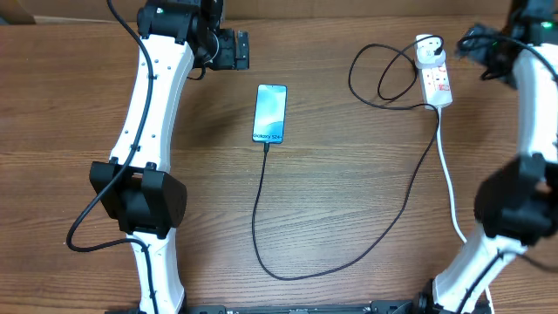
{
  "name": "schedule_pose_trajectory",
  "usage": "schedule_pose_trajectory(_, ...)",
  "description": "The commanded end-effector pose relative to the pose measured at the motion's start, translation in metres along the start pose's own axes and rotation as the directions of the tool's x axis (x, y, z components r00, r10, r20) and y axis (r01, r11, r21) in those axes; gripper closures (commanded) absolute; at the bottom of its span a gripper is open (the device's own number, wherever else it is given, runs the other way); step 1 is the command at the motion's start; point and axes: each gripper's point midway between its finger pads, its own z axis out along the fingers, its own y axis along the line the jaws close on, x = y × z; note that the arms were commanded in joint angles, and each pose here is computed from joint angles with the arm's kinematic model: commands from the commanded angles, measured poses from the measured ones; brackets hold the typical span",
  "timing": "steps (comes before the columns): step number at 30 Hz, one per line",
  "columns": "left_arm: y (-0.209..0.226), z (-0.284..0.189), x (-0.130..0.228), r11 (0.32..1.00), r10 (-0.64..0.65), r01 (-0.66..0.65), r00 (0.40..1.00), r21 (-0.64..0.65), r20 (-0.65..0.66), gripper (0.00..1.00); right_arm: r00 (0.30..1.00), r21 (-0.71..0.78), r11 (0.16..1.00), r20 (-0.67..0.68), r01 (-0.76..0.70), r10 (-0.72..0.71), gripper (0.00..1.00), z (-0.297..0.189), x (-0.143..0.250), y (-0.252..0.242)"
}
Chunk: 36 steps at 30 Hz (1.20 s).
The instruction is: Plug charger to phone and switch on socket
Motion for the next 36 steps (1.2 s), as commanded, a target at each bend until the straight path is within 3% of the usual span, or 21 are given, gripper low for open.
schedule_pose_trajectory(1, 0.003, 0.001, -0.001, 1.000, -0.007, 0.007, 1.000, -0.007, 0.002, 0.00, 0.989, -0.041, 0.998, 0.145, 0.040, -0.033, 0.00, -0.081, -0.023, 0.004)
schedule_pose_trajectory(9, 0.003, 0.001, -0.001, 1.000, -0.006, 0.006, 1.000, -0.008, 0.002, 0.00, 0.964, -0.097, 0.994, 0.265, 0.045, -0.018, 0.00, -0.210, 0.000, -0.011)
schedule_pose_trajectory(19, 0.003, 0.001, -0.001, 1.000, -0.007, 0.007, 1.000, -0.007, 0.002, 0.00, 0.951, -0.130, 0.991, 0.308, 0.045, -0.003, 0.00, -0.310, 0.066, -0.039)
schedule_pose_trajectory(29, 0.003, 0.001, -0.001, 1.000, -0.007, 0.007, 1.000, -0.007, 0.002, 0.00, 0.969, -0.115, 0.993, 0.248, 0.041, -0.012, 0.00, -0.343, 0.126, -0.063)
schedule_pose_trajectory(36, 0.003, 0.001, -0.001, 1.000, -0.006, 0.006, 1.000, -0.007, 0.002, 0.00, 0.969, -0.127, 0.990, 0.247, 0.054, -0.021, 0.00, -0.344, 0.128, -0.061)
